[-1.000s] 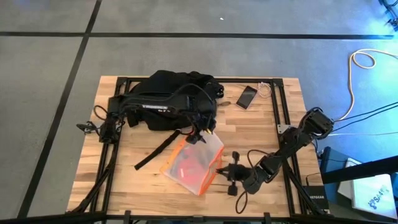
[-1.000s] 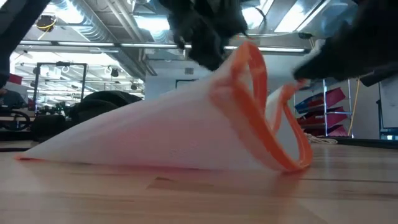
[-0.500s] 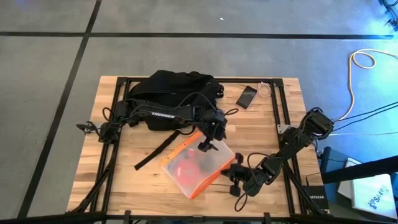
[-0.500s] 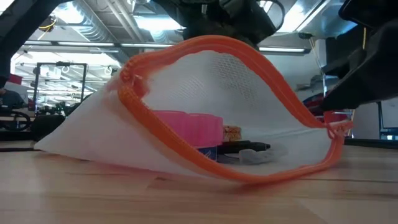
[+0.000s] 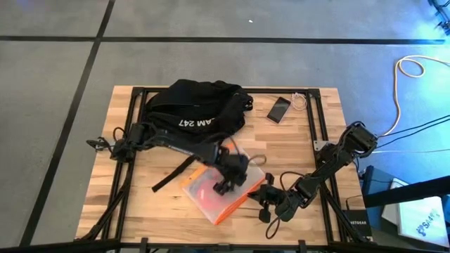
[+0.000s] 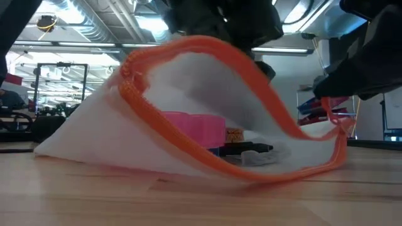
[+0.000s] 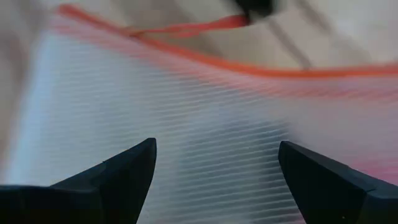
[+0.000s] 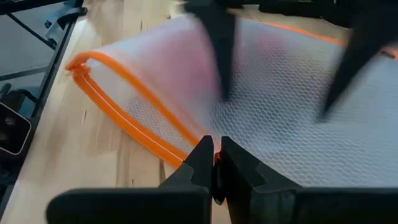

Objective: Unpack backpack
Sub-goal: Close the zipper pouch

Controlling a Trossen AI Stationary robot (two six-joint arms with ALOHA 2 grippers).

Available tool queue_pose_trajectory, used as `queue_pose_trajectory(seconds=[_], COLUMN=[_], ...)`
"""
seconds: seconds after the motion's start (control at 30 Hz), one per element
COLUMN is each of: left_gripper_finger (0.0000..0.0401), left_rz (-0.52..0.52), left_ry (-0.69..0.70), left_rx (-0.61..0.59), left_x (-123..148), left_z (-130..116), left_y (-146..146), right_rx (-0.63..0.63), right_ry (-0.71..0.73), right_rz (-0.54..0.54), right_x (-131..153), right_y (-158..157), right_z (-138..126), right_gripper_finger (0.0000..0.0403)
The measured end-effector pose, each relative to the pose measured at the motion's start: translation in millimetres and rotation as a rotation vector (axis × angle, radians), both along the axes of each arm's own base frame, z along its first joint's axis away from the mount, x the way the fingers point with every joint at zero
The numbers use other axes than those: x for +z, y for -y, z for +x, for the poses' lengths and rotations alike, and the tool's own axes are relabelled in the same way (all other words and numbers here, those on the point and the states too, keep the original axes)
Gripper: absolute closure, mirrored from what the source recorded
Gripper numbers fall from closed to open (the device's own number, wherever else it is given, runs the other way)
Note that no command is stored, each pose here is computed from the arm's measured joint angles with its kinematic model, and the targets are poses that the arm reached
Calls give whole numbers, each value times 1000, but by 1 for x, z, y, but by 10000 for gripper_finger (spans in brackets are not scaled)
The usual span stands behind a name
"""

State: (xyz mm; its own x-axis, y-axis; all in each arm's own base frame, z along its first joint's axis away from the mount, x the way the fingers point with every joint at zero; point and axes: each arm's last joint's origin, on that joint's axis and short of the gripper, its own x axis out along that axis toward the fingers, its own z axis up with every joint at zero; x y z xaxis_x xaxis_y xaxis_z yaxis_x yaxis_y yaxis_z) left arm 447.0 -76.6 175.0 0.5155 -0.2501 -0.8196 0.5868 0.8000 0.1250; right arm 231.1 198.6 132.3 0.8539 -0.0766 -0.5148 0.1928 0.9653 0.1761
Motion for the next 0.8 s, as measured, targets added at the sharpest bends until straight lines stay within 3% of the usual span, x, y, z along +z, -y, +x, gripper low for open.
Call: queue_pose_trajectory(seconds=[0.1, 0.27, 0.5, 0.63, 0.8], left_gripper_finger=[80, 80, 80, 80, 80], left_rz=[-25, 19, -115, -149, -109], left_ry=[-14, 79, 283, 325, 332], left_rx=[24, 139, 236, 253, 310], left_x=[-2, 11, 41, 29, 2], left_z=[-16, -50, -120, -157, -188], left_y=[20, 34, 48, 66, 90], right_rx=[3, 16, 85, 132, 208], right_ry=[-1, 0, -22, -21, -18], right_rz=[-1, -8, 62, 102, 140], right_x=[-1, -2, -13, -17, -11], right_y=[0, 0, 6, 10, 1], right_z=[0, 3, 20, 33, 57], right_gripper_finger=[403, 403, 403, 403, 403])
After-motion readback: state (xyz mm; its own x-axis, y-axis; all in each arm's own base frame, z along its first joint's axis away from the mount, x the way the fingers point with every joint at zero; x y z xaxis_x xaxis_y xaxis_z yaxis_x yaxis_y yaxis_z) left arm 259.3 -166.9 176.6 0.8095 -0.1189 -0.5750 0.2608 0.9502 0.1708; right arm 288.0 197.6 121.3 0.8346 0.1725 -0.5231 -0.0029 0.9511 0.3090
